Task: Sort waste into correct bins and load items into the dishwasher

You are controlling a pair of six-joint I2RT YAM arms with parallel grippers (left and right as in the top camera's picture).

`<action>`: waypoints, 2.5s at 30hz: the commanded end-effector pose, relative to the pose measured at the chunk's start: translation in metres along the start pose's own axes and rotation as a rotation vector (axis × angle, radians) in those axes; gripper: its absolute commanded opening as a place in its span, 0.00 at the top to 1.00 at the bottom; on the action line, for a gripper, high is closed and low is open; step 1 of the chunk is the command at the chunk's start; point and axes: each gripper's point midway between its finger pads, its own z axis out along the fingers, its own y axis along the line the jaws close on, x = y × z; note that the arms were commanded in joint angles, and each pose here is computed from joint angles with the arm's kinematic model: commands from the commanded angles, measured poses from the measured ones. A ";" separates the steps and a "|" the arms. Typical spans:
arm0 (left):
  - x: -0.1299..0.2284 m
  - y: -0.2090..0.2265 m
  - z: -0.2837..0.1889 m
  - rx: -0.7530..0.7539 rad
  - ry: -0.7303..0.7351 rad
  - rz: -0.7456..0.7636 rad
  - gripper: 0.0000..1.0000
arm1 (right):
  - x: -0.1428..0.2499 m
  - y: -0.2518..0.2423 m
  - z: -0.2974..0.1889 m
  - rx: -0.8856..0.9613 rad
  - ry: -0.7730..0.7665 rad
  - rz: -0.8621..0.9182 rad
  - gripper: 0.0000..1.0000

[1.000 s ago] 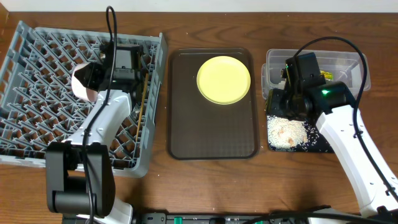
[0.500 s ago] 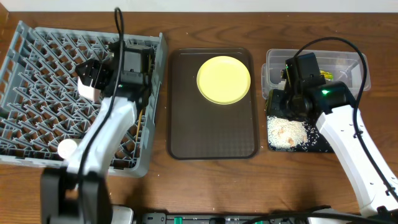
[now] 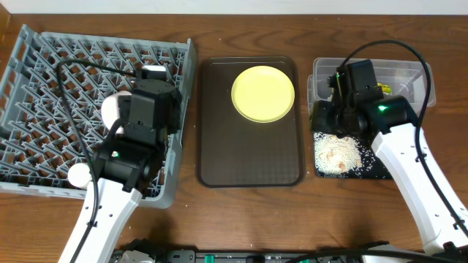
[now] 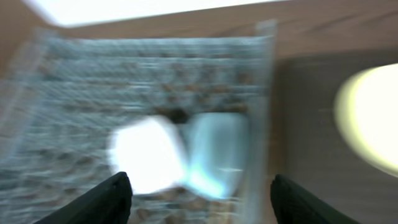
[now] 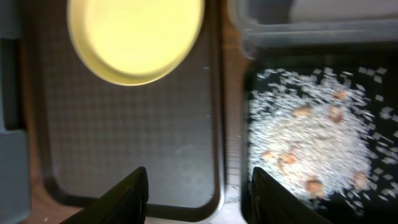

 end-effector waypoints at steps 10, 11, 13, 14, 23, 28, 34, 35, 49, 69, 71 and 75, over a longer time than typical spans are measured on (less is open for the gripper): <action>0.025 -0.118 0.015 0.444 0.172 -0.146 0.28 | -0.002 0.032 0.037 -0.073 0.044 0.162 0.63; 0.024 -0.117 0.014 0.442 0.167 -0.147 0.28 | -0.002 0.034 0.044 -0.071 0.052 0.168 0.62; 0.021 -0.115 0.010 0.443 0.157 -0.150 0.28 | -0.002 0.036 0.064 -0.059 0.070 0.214 0.58; 0.020 -0.114 0.008 0.444 0.153 -0.151 0.28 | -0.003 0.036 0.074 -0.050 0.074 0.240 0.58; 0.038 -0.096 -0.019 0.418 0.205 -0.135 0.27 | -0.005 0.021 0.161 0.036 0.090 0.384 0.60; 0.043 -0.092 -0.024 0.413 0.221 -0.132 0.27 | -0.003 0.019 0.179 0.038 0.093 0.382 0.82; 0.044 -0.092 -0.024 0.412 0.223 -0.132 0.27 | 0.001 0.022 0.175 0.034 0.115 0.357 0.79; 0.044 -0.092 -0.024 0.412 0.223 -0.132 0.27 | 0.004 0.026 0.175 0.017 0.129 0.346 0.78; 0.046 -0.091 -0.024 0.409 0.231 -0.130 0.27 | 0.004 0.073 0.147 -0.023 0.035 0.031 0.66; 0.053 -0.089 -0.025 0.400 0.260 -0.124 0.27 | 0.039 0.034 0.197 0.156 0.142 0.298 0.86; 0.056 -0.088 -0.026 0.396 0.272 -0.122 0.27 | 0.035 0.036 0.193 0.144 0.131 0.283 0.97; 0.055 -0.087 -0.025 0.390 0.265 -0.122 0.27 | 0.010 0.049 0.168 0.074 0.057 0.186 0.99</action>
